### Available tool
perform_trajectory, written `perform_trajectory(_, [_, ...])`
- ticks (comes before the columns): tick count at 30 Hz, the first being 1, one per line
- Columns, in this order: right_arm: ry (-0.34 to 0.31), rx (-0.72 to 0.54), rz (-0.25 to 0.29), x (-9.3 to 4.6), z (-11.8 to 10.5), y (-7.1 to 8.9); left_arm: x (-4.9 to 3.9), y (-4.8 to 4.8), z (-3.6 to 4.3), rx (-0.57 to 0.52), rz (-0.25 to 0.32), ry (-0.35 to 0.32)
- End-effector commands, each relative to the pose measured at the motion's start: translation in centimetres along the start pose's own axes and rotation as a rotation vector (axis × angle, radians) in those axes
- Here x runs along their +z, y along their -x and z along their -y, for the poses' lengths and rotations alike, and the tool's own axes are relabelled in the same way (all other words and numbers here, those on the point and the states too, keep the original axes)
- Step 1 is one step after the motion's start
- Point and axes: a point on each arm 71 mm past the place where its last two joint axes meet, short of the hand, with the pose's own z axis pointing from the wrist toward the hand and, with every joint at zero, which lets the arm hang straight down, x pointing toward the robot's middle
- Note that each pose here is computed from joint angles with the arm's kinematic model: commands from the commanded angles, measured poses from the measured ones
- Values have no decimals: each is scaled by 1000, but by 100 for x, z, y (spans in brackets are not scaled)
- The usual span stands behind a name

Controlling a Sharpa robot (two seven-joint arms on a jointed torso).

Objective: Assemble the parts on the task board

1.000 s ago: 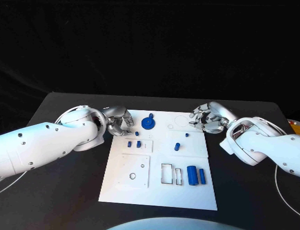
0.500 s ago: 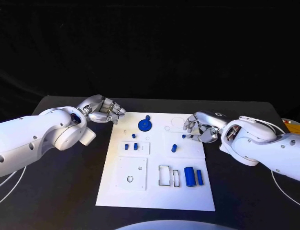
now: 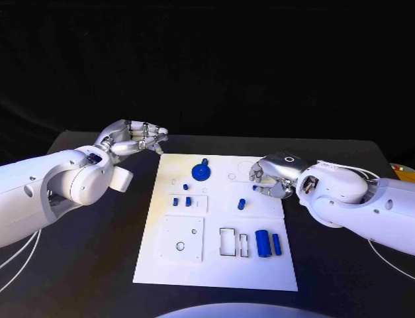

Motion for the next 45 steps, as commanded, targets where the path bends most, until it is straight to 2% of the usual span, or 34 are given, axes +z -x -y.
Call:
perform_trajectory(1, [-23,-79,-15,15,2,-20,-5,17,39,-61,28,-42])
perform_trajectory(17, [-19,-93,-77,26,-59,-169,-16,31,33,-66,32,-32])
perform_trajectory(37, [-13,-78,-66,60,-120,-217,-17,35,21,-68,27,-18])
perform_trajectory(45, [-30,-71,-40,60,-111,-213,-15,31,17,-69,23,-12])
